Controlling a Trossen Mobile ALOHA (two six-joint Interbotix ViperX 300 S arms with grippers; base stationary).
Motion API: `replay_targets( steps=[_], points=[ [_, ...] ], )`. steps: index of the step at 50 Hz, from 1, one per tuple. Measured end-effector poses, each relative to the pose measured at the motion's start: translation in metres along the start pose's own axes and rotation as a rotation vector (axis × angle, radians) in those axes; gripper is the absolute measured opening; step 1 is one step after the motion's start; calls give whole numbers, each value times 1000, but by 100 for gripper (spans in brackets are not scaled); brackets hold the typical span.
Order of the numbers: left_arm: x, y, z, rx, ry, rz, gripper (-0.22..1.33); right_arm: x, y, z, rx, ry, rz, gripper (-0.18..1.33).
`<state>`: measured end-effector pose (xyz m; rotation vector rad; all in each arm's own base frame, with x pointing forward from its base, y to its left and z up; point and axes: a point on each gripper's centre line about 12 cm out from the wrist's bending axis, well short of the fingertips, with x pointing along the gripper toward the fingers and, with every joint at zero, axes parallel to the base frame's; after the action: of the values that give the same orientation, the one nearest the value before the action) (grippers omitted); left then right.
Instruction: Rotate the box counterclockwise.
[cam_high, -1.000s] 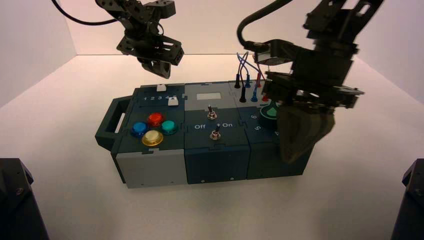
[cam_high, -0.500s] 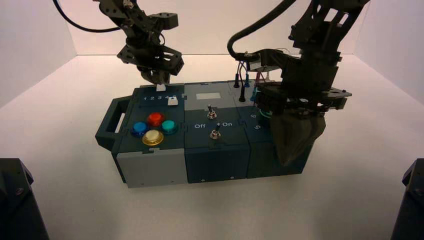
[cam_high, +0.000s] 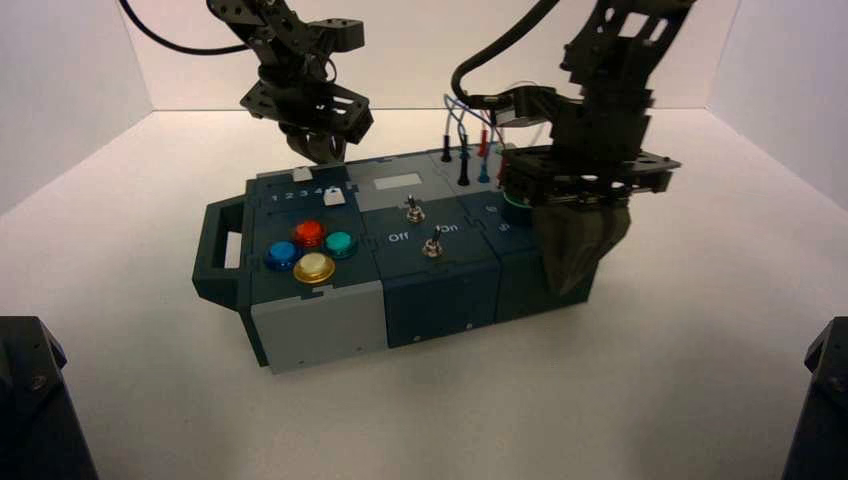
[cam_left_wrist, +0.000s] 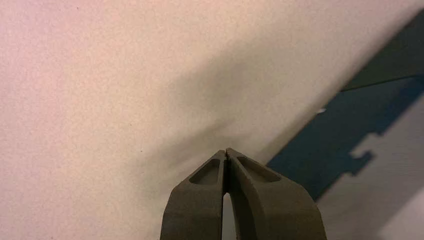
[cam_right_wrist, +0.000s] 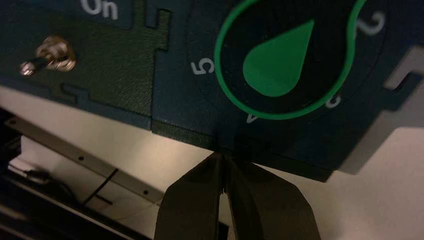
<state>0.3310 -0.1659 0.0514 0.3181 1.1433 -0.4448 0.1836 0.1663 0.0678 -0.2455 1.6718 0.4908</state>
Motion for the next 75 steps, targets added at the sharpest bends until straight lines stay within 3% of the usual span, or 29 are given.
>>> replay_targets(
  steps=[33, 55, 62, 75],
  points=[
    [-4, 0, -9, 55, 110, -9, -16, -6, -38, 46, 43, -57, -52, -14],
    [-9, 1, 4, 72, 121, -10, -16, 4, -48, 81, 21, -58, -83, -15],
    [-11, 2, 4, 72, 133, -10, -16, 1, -52, 92, 13, -74, -96, -15],
    [-14, -7, -1, 100, 163, -21, -15, -16, -72, 115, 46, -143, -112, -15]
  ],
)
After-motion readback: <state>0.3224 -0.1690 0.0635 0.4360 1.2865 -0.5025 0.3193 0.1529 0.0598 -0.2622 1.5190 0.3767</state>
